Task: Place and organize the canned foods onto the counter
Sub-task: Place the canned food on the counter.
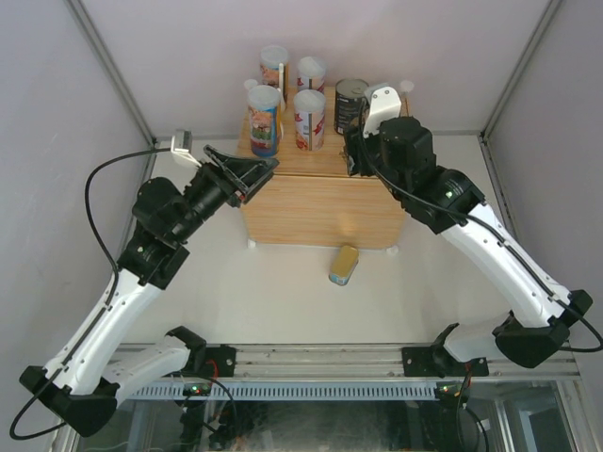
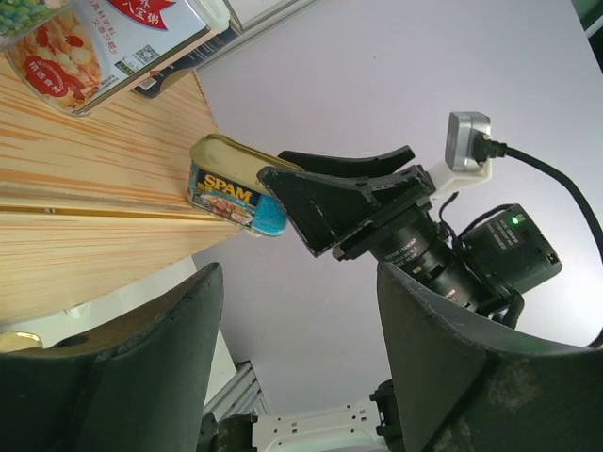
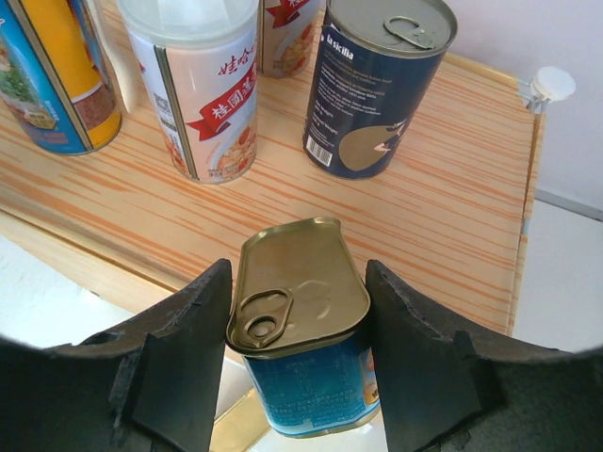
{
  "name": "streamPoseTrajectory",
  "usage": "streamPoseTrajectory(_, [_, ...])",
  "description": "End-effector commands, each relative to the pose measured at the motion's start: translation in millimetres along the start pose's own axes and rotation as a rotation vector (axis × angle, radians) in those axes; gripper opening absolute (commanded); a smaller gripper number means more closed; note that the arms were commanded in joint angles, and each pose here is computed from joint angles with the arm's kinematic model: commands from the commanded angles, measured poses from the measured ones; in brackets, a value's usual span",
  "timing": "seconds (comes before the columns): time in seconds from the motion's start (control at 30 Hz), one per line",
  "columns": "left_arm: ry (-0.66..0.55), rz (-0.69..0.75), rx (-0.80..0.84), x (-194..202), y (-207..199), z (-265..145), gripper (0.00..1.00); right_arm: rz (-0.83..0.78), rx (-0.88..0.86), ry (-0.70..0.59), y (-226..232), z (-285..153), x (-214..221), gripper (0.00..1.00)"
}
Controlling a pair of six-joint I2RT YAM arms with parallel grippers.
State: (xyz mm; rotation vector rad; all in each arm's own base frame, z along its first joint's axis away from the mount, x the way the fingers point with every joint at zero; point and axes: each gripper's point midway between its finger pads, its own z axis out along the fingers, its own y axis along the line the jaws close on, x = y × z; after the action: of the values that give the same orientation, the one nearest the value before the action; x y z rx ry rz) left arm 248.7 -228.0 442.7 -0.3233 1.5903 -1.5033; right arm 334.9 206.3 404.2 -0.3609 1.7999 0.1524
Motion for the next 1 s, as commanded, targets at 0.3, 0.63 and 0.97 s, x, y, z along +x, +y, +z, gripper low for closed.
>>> streamPoseTrajectory(0.3, [-0.025,0.029,0.057,-11.4,-17.0,-5.0,0.70,0.089,0.023,-0.065,-4.7,31.9,-15.4,0.15])
streamPoseTrajectory(0.63, [-0.076,0.062,0.044,-26.5,-13.0,-10.2,0.70,0.166,0.085,-0.005,-4.3,45.7,15.5,0.15])
streamPoseTrajectory(0.97, [-0.092,0.079,0.041,-31.1,-12.2,-14.9,0.70,0.188,0.128,0.040,0.8,62.9,37.0,0.15])
